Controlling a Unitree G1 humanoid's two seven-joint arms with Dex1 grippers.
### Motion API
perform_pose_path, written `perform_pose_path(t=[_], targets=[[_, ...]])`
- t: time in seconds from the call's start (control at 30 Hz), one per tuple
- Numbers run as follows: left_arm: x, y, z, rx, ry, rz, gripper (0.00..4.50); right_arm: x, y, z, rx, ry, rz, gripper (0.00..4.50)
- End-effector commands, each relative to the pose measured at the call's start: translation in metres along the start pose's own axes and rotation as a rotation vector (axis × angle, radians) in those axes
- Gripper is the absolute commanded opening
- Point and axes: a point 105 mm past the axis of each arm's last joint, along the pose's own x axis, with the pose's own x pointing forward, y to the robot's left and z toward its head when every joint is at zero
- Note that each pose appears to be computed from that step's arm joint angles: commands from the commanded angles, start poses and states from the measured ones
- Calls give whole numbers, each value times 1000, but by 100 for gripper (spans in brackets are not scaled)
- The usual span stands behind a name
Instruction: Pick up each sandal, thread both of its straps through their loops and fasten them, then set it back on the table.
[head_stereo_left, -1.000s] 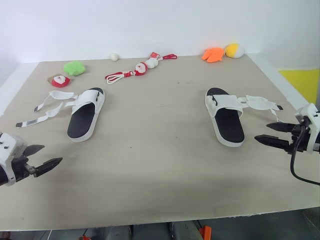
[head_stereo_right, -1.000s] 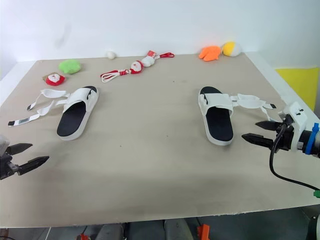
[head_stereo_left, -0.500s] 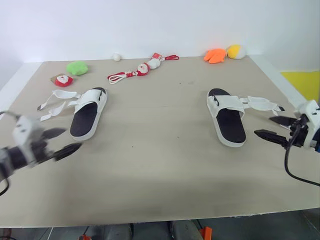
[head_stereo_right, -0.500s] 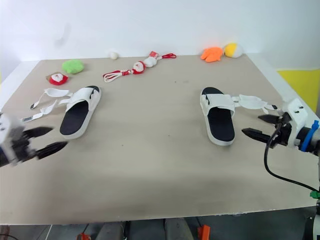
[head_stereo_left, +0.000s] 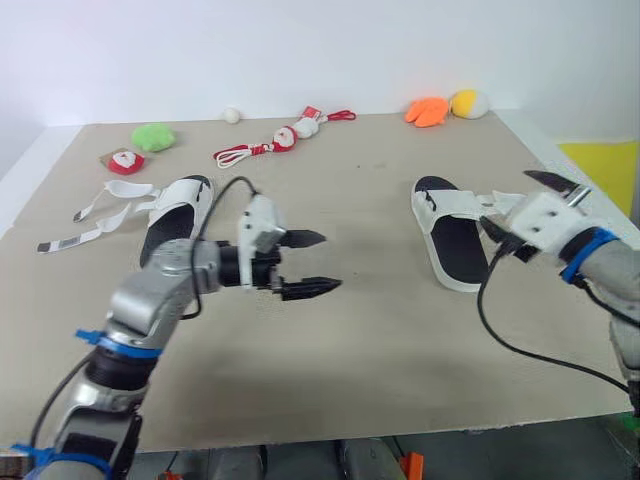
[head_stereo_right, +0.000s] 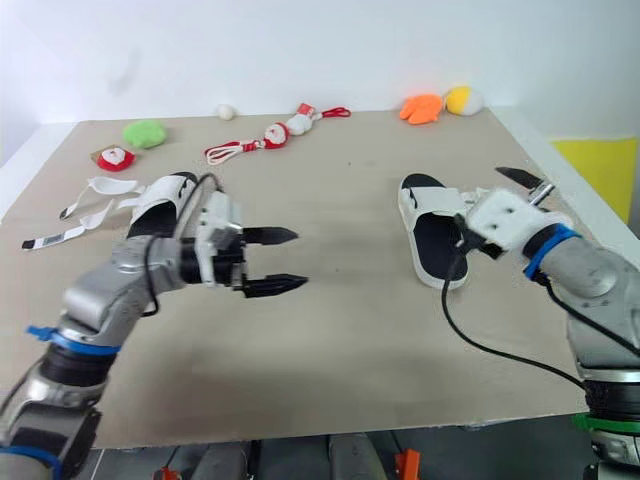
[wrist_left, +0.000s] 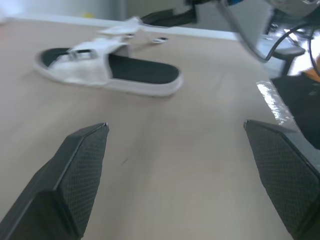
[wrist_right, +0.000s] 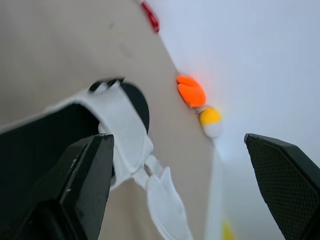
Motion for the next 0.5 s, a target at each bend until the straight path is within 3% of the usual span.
perform_pose_path(t=[0.03,0.23,0.5], targets=[[15,10,10,62,-27,21,447,3,-7,14,-160,4,-45,450],[45,15,16,94,-62,55,447,25,2,2,-242,94,-57,450],[42,17,6,103,-32,117,447,47,19,-17,-222,138,-20,450]])
